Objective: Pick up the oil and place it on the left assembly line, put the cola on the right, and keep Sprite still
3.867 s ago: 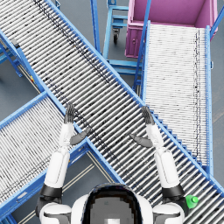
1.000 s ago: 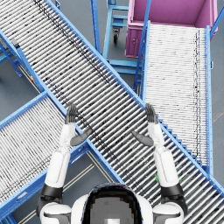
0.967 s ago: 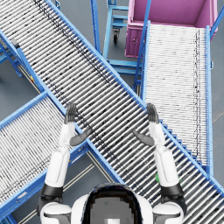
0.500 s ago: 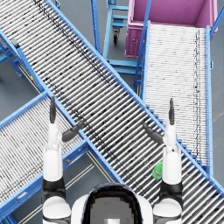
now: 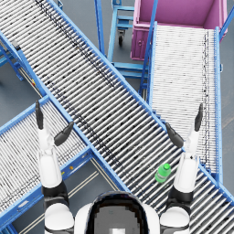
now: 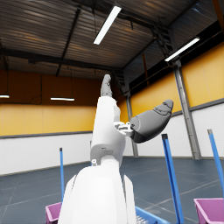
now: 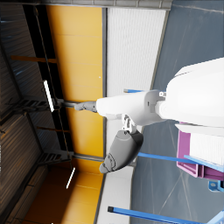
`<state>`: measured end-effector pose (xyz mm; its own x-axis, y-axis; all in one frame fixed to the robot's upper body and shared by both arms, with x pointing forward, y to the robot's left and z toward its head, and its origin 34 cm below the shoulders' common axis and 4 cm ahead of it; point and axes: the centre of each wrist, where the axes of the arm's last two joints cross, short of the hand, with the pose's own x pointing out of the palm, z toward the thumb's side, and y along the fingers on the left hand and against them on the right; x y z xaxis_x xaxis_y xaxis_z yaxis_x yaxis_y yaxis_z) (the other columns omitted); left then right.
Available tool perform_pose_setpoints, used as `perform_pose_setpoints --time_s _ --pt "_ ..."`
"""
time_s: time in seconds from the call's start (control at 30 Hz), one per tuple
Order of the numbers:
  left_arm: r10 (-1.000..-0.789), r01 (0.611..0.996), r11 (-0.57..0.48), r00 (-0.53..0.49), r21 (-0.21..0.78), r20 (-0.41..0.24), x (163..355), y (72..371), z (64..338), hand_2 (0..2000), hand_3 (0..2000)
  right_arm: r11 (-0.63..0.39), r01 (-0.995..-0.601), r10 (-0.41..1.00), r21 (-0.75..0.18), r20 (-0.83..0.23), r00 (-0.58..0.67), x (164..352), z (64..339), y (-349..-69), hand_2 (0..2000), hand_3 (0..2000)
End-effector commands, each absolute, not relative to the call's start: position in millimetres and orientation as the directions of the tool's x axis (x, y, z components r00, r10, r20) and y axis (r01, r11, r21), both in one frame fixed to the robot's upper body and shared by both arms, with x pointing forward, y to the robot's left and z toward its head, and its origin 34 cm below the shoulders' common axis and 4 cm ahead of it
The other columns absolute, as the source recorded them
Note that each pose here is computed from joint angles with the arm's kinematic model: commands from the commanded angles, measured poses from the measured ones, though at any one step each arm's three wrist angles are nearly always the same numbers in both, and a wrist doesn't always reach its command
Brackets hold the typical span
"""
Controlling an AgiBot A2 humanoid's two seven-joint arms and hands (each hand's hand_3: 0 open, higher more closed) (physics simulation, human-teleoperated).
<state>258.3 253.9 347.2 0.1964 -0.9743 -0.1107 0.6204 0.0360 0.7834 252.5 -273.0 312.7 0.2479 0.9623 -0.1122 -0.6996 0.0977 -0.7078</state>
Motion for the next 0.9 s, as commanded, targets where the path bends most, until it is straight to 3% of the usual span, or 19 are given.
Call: perform_pose_setpoints --time_s 0.03,0.2,0.23,0.7,0.8,0.83,0.87,0.9 --pt "-0.973 0.614 0.043 0.204 0.788 -0.106 258.1 255.9 349.4 0 0 0.102 -0.700 0.962 -0.707 -0.110 0.252 252.5 312.3 -274.2 0 0" --pt "-0.975 0.628 0.043 0.198 0.777 -0.106 258.6 254.7 344.0 0 0 0.104 -0.696 0.961 -0.711 -0.108 0.254 253.2 314.4 -274.8 0 0" --pt "-0.974 0.616 0.042 0.200 0.787 -0.105 258.0 254.9 348.4 0 0 0.102 -0.697 0.962 -0.710 -0.109 0.251 252.2 313.4 -273.7 0 0" --pt "-0.978 0.662 0.042 0.182 0.749 -0.105 260.8 251.5 331.7 0 0 0.092 -0.735 0.968 -0.672 -0.112 0.224 254.7 299.0 -267.5 0 0" --pt "-0.977 0.638 0.046 0.191 0.769 -0.100 257.8 252.7 339.2 0 0 0.092 -0.723 0.968 -0.685 -0.110 0.228 252.8 303.1 -267.5 0 0" --pt "-0.976 0.635 0.049 0.194 0.771 -0.097 257.9 253.7 340.3 0 0 0.092 -0.738 0.969 -0.669 -0.111 0.222 254.0 297.3 -266.6 0 0" --pt "-0.975 0.625 0.056 0.203 0.779 -0.093 257.0 255.8 343.4 0 0 0.091 -0.718 0.967 -0.690 -0.110 0.228 252.9 305.2 -267.5 0 0" --pt "-0.974 0.621 0.059 0.207 0.782 -0.090 256.1 256.8 344.5 0 0 0.092 -0.734 0.969 -0.673 -0.110 0.223 253.5 298.8 -266.6 0 0"
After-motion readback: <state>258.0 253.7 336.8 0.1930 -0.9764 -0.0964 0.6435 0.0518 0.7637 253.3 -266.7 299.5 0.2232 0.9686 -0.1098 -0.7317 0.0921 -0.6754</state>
